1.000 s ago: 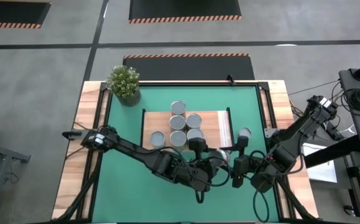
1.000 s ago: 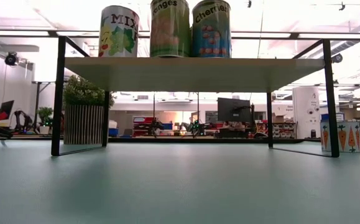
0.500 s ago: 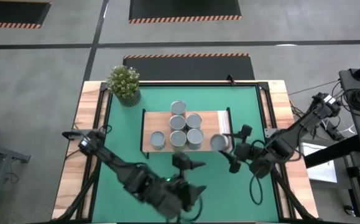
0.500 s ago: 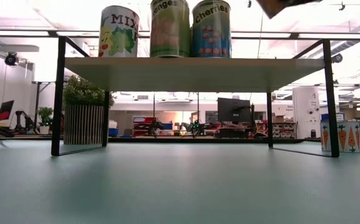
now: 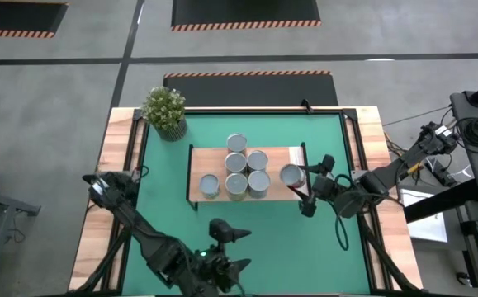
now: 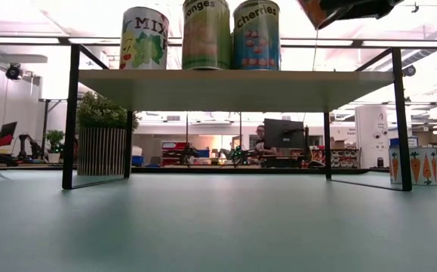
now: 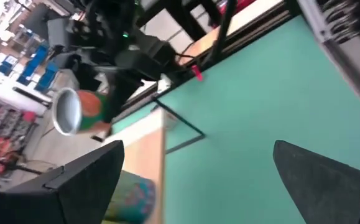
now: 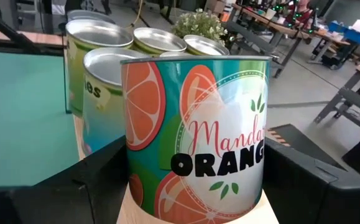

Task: Pick and place cans onto a shelf
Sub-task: Put the small canned of oranges on the shelf

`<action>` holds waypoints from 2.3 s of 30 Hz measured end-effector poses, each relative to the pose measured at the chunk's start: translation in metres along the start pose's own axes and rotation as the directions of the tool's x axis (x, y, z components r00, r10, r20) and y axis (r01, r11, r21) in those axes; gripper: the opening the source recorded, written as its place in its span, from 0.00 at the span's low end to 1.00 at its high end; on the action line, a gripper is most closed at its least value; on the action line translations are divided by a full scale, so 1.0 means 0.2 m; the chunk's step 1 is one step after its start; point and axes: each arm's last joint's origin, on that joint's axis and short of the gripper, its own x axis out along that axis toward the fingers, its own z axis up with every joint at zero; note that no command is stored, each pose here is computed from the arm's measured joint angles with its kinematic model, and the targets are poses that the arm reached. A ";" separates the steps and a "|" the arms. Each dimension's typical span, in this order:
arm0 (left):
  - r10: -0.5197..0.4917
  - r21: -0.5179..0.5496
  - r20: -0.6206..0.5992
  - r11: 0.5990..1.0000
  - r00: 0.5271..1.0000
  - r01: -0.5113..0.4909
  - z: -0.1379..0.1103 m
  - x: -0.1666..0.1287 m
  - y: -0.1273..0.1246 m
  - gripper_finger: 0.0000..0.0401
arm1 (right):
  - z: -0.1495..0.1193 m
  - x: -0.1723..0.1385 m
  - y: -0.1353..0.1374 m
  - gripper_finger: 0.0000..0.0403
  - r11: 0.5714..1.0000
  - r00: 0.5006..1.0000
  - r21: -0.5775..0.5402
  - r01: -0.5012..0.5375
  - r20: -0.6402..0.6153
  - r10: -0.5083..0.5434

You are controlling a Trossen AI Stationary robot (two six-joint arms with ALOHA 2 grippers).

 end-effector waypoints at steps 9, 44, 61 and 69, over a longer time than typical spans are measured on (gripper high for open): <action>-0.167 -0.053 0.234 0.981 0.958 0.184 -0.20 -0.08 -0.04 0.98 | -0.05 0.00 0.02 0.74 1.000 1.000 0.020 -0.006 -0.018 0.006; -0.108 -0.275 0.484 0.923 0.869 0.268 -0.62 -0.33 0.30 0.98 | -0.32 0.05 0.05 0.74 0.980 0.998 0.200 0.010 0.055 -0.022; -0.102 -0.285 0.493 0.919 0.864 0.271 -0.61 -0.33 0.30 0.98 | -0.31 0.05 0.06 0.76 0.980 0.998 0.193 -0.057 0.050 0.048; -0.102 -0.285 0.492 0.920 0.864 0.271 -0.61 -0.33 0.30 0.98 | -0.27 0.05 0.06 0.76 0.974 0.997 0.216 -0.063 0.067 0.050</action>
